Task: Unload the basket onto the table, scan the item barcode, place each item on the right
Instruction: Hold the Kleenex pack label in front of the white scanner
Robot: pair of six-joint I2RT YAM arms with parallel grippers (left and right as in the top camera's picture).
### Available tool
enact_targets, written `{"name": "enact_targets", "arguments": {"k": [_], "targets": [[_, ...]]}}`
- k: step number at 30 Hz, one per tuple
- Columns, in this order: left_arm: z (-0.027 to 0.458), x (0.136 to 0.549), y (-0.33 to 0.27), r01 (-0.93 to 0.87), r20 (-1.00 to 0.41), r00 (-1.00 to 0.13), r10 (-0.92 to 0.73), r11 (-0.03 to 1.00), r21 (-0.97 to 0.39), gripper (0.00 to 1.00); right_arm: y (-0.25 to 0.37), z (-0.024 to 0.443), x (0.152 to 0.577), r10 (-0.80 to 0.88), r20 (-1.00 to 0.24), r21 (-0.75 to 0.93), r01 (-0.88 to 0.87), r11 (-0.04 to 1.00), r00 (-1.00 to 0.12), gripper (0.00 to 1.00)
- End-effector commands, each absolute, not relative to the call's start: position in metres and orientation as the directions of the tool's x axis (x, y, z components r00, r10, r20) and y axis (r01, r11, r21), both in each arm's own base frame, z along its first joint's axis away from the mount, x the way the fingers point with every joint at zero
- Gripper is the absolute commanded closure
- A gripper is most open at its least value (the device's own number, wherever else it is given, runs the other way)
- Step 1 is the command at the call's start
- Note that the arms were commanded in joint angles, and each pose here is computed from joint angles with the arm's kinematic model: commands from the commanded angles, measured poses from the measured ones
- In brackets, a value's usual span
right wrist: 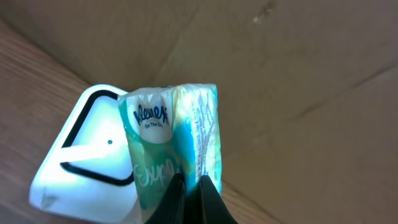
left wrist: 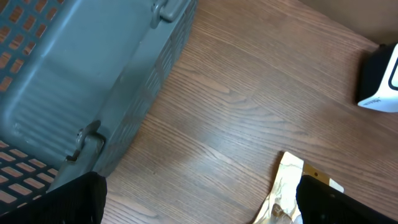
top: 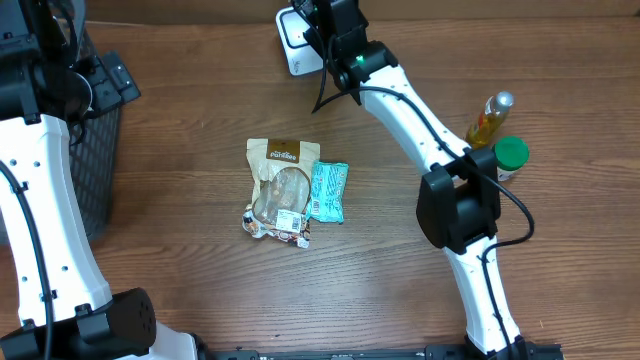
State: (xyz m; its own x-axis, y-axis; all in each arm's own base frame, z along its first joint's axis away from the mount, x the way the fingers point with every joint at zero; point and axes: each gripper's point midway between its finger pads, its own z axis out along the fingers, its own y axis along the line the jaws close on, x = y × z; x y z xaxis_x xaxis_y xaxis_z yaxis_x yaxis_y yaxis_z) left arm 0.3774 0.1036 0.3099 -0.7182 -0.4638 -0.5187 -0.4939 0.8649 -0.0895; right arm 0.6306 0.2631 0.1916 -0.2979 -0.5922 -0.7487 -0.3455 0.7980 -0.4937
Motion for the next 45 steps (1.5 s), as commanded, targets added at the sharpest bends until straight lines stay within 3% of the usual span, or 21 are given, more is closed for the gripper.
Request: {"name": "enact_targets", "arguments": {"k": [1,9,12,19,25,40,45], "targets": [[0.310,0.379,0.103,-0.490,-0.521,-0.719,-0.460,0.867,-0.090,0.00,0.271,0.184,0.637,-0.597,-0.753,-0.509,-0.329,0.795,-0.276,0.96],[0.310,0.379,0.103,-0.490,-0.521,-0.719,-0.460,0.867,-0.090,0.00,0.280,0.168,0.645,-0.678,-0.703,-0.597,-0.339,0.727,-0.217,0.96],[0.310,0.379,0.103,-0.490,-0.521,-0.719,-0.460,0.867,-0.090,0.01,0.287,0.153,0.644,-0.764,-0.621,-0.675,-0.377,0.635,-0.175,0.96],[0.310,0.379,0.103,-0.490,-0.521,-0.719,-0.460,0.867,-0.090,0.01,0.305,0.152,0.649,-0.820,-0.567,-0.753,-0.352,0.556,-0.080,0.96],[0.310,0.379,0.103,-0.490,-0.521,-0.719,-0.460,0.867,-0.090,0.00,0.306,0.142,0.653,-0.896,-0.444,-0.840,-0.339,0.424,-0.020,0.96],[0.310,0.379,0.103,-0.490,-0.521,-0.719,-0.460,0.867,-0.090,0.00,0.305,0.128,0.651,-0.898,-0.438,-0.829,-0.368,0.421,-0.040,0.96],[0.310,0.379,0.103,-0.490,-0.521,-0.719,-0.460,0.867,-0.090,0.00,0.303,0.125,0.650,-0.862,-0.500,-0.788,-0.371,0.492,-0.081,0.96]]}}
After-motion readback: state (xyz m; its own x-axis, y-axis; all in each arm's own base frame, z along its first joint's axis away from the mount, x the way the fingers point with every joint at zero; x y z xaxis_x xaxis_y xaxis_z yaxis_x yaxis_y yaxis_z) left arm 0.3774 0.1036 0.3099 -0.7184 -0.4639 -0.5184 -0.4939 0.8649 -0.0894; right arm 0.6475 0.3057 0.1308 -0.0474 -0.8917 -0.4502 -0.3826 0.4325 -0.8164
